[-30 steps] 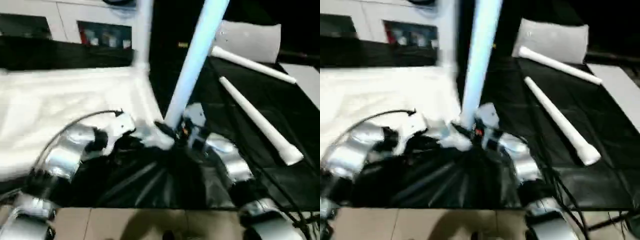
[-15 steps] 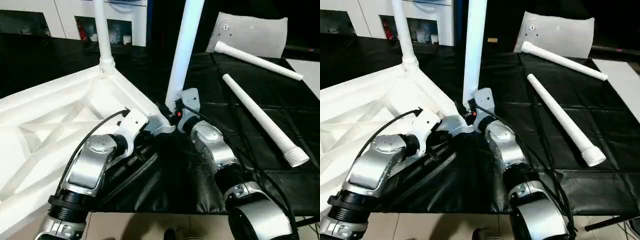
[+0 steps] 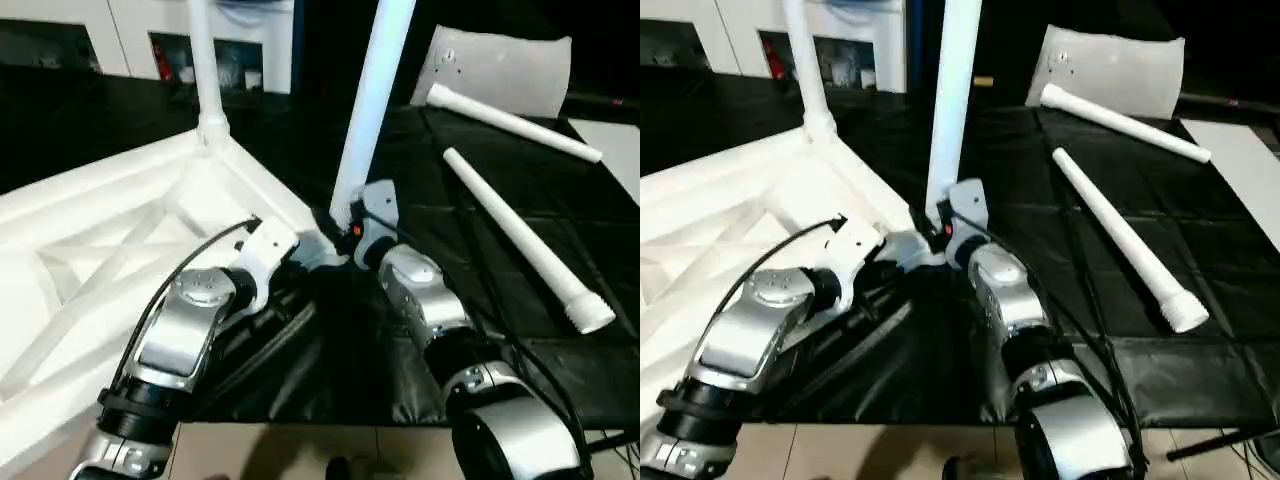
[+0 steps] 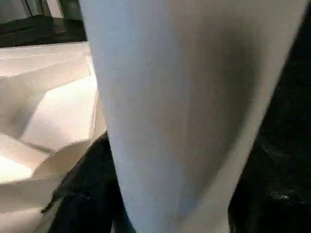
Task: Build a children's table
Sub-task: Insert table leg to table base
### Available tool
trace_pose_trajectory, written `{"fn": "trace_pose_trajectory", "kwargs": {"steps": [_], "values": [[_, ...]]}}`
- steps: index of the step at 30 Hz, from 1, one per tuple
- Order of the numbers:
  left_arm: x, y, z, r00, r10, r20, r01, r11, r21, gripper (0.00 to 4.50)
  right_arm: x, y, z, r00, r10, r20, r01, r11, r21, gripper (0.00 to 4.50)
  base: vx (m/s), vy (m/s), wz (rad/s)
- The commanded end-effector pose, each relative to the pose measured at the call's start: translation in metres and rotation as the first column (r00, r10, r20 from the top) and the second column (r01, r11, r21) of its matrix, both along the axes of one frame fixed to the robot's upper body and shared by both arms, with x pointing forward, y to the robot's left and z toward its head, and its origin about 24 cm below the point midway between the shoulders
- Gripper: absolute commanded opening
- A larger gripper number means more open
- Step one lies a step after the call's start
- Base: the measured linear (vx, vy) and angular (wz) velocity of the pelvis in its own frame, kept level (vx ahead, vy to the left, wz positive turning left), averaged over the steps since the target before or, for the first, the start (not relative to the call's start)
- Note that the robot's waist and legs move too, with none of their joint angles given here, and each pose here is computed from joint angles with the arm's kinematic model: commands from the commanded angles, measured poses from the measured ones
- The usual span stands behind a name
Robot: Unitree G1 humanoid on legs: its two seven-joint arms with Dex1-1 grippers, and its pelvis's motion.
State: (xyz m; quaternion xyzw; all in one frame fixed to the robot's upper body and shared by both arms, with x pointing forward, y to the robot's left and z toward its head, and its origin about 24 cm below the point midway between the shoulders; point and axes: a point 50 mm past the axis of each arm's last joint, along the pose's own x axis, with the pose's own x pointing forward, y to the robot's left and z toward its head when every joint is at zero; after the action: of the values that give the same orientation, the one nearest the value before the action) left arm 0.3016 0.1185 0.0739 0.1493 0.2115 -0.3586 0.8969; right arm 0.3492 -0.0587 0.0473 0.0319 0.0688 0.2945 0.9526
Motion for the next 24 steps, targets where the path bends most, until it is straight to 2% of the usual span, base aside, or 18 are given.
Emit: {"fn": "trace_pose_trajectory", "kwargs": {"steps": [1, 3, 4, 5, 7, 10, 11, 14, 21, 22, 24], "values": [[0.011, 0.0, 0.018, 0.994, 0.005, 0.107, -0.004, 1.0, -0.01, 0.0, -0.026, -0.002, -0.049, 0.975, 0.051, -0.217, -0.06, 0.997, -0.037, 3.28, 0.0, 0.0, 0.0], [0.013, 0.003, 0.017, 0.994, -0.001, 0.111, 0.001, 1.0, -0.003, 0.0, -0.027, -0.008, -0.049, 0.978, 0.053, -0.199, -0.062, 0.997, -0.039, 3.53, 0.0, 0.0, 0.0], [0.014, 0.006, 0.017, 0.993, -0.019, 0.118, 0.018, 1.0, 0.005, 0.0, -0.03, -0.014, -0.05, 0.974, 0.07, -0.214, -0.07, 0.997, 0.008, 3.64, 0.0, 0.0, 0.0], [0.014, 0.006, 0.017, 0.993, -0.019, 0.118, 0.019, 1.0, 0.005, 0.0, -0.03, -0.014, -0.05, 0.974, 0.071, -0.215, -0.07, 0.997, 0.008, 3.64, 0.0, 0.0, 0.0], [0.016, 0.011, 0.015, 0.988, -0.073, 0.134, 0.067, 0.997, 0.048, 0.0, -0.033, -0.028, -0.05, 0.98, 0.067, -0.187, -0.073, 0.997, -0.026, 3.87, 0.0, 0.0, 0.0], [0.017, 0.016, 0.014, 0.987, -0.086, 0.132, 0.079, 0.995, 0.054, 0.0, -0.036, -0.038, -0.05, 0.981, 0.06, -0.182, -0.062, 0.998, -0.006, 4.14, 0.0, 0.0, 0.0], [0.019, 0.019, 0.013, 0.984, -0.119, 0.134, 0.112, 0.992, 0.063, 0.0, -0.037, -0.051, -0.046, 0.985, 0.043, -0.166, -0.042, 0.999, 0.006, 4.14, 0.0, 0.0, 0.0], [0.018, 0.026, 0.011, 0.962, -0.243, 0.124, 0.231, 0.967, 0.107, 0.0, -0.036, -0.074, -0.034, 0.994, 0.024, -0.108, -0.022, 0.999, 0.024, 4.43, 0.0, 0.0, 0.0], [0.017, 0.035, 0.007, 0.922, -0.377, 0.082, 0.362, 0.919, 0.154, 0.0, -0.035, -0.093, -0.012, 0.992, 0.121, -0.03, -0.121, 0.992, -0.021, 4.49, 0.0, 0.0, 0.0], [0.015, 0.036, 0.006, 0.9, -0.431, 0.065, 0.419, 0.896, 0.146, 0.0, -0.036, -0.097, -0.004, 0.982, 0.191, 0.009, -0.19, 0.98, -0.056, 4.49, 0.0, 0.0, 0.0], [0.014, 0.036, 0.004, 0.865, -0.499, 0.051, 0.487, 0.861, 0.149, 0.0, -0.037, -0.1, 0.003, 0.956, 0.292, 0.022, -0.288, 0.953, -0.095, 4.49, 0.0, 0.0, 0.0]]}}
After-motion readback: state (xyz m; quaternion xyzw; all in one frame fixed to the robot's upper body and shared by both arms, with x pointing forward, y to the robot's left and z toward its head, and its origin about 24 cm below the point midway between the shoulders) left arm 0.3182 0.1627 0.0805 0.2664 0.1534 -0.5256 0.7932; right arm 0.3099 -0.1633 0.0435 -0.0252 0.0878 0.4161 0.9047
